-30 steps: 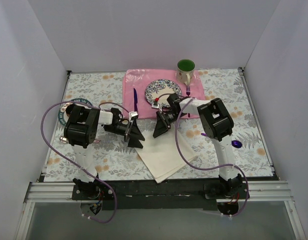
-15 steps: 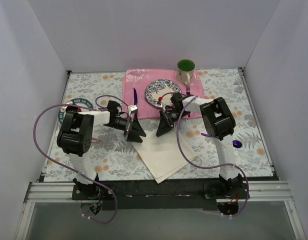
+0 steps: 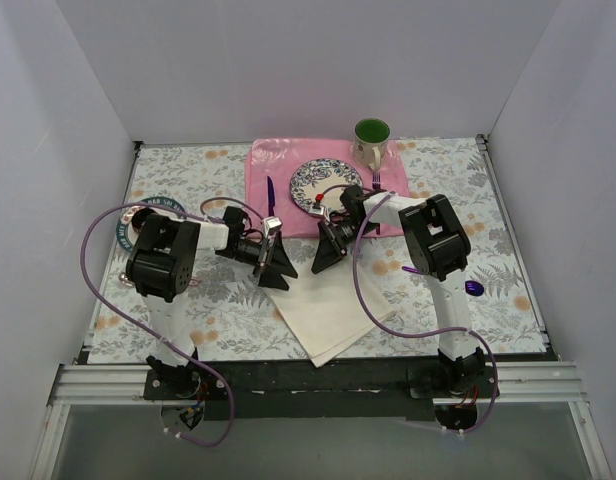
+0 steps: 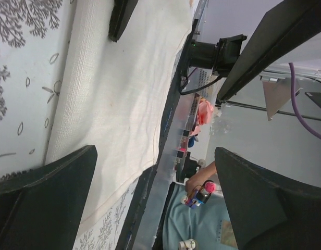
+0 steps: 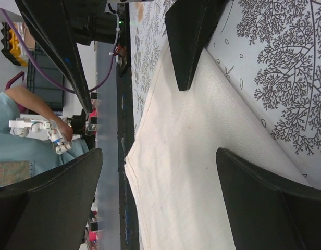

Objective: Fold the napkin into a case and place the utensils inside
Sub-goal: Smooth out the square-folded napkin at the center of the board.

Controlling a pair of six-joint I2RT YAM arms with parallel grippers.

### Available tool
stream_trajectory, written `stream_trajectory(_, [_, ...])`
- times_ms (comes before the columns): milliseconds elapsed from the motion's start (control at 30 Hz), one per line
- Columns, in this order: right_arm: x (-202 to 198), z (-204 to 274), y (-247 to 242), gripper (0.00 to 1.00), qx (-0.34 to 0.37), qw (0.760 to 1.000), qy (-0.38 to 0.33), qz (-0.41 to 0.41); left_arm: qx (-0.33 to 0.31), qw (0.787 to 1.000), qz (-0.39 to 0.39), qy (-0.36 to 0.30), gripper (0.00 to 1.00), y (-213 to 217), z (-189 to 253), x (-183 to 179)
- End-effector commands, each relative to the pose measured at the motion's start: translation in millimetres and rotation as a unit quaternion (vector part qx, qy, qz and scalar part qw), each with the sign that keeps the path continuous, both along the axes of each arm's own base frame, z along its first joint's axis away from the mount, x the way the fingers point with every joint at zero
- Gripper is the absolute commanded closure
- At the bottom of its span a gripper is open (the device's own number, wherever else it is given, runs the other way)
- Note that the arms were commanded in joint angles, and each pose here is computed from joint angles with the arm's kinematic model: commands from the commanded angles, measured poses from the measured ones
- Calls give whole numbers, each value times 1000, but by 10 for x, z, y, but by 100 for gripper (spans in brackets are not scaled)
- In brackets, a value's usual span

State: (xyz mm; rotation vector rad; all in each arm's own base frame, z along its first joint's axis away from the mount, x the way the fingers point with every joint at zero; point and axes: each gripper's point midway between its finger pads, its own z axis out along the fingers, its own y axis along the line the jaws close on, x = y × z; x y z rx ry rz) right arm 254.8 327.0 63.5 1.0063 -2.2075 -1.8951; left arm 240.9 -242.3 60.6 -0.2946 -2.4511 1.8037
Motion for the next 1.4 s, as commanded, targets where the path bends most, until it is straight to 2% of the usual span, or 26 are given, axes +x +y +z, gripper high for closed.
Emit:
stream_trajectory(0, [16,-109,2,1,-10,1000,-17,7,42,999,0,-12,2,200,-56,-164])
stream_trajectory(133, [42,-34,30,1,-6,1000,-19,4,65,998,7,-7,2,328,-134,-239])
stream_trajectory(267, [95,217,173,1,17,1000,-21,-5,55,998,14,-10,2,295,-120,-193])
stream_trajectory(300, [137,353,240,1,38,998,-51,-5,53,998,14,-10,2,290,-127,-183])
stream_trajectory(367, [21,442,309,1,35,999,-23,-7,54,998,14,-11,2,290,-137,-173])
stream_trajectory(433, [-41,509,383,1,50,998,-38,-6,54,998,13,-12,2,294,-137,-184])
stream_trajectory(467, [-80,531,405,1,47,999,-20,-6,55,998,13,-13,2,297,-142,-190])
stream_trajectory(800, [-43,253,529,1,41,999,14,1,55,998,12,-13,2,302,-137,-213])
stream_trajectory(1033, [113,-87,372,1,10,1000,-13,-11,56,998,13,-13,2,310,-138,-226])
stream_trajectory(1367, [364,-220,116,1,-17,998,-41,-34,60,998,13,-10,2,316,-153,-232])
